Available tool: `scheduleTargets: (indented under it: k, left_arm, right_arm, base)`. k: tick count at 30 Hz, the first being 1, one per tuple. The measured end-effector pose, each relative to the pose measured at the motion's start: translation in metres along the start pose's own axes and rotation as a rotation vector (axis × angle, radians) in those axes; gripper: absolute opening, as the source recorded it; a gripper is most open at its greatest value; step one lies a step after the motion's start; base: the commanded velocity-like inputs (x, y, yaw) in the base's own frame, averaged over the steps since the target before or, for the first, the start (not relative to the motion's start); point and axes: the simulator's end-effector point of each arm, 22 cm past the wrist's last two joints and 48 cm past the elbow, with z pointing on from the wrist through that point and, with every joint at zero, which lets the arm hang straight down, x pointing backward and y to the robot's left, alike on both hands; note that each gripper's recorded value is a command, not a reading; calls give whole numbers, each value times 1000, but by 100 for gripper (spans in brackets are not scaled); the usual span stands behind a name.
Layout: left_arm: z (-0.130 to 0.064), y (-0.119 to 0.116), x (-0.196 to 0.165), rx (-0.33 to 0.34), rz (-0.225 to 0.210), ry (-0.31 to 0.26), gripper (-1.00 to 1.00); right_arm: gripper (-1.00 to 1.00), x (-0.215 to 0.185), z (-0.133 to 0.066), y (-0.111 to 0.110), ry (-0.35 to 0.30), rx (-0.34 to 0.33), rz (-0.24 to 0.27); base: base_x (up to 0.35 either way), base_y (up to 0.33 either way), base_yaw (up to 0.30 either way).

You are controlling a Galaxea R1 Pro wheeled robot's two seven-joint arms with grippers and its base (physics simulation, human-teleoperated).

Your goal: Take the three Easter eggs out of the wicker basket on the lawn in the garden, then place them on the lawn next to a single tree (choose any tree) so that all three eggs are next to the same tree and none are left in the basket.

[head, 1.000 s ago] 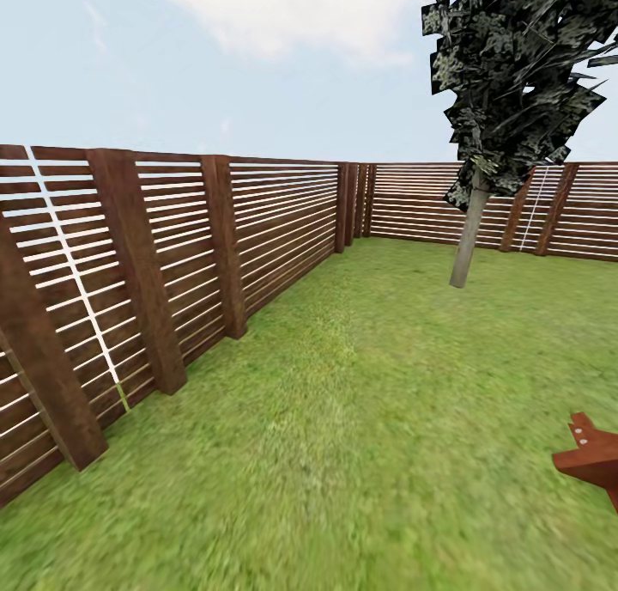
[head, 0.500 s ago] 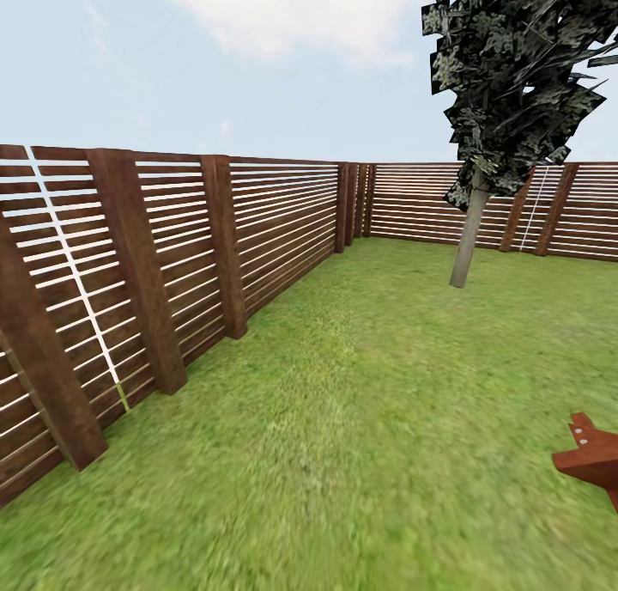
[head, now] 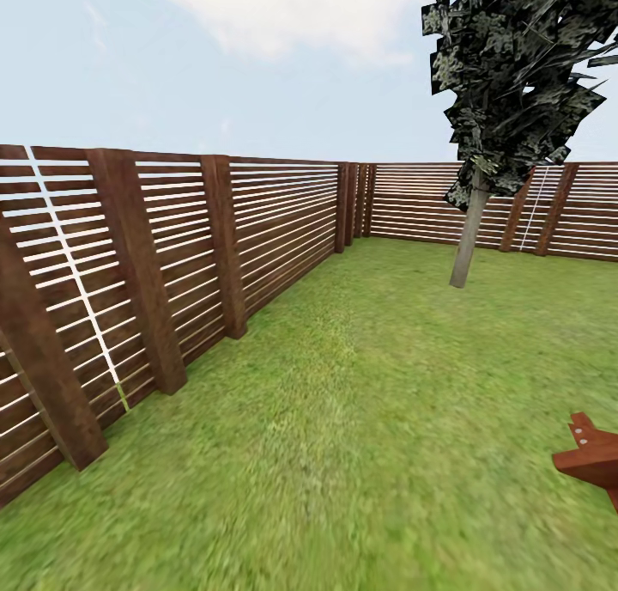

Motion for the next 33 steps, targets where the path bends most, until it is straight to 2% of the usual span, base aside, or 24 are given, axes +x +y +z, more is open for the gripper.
scheduleTargets:
  k: [33]
  left_arm:
    - [0,-1,0,1,0,0,100]
  right_arm:
    - [100,0,0,0,0,0,0]
  base:
    - [0,0,0]
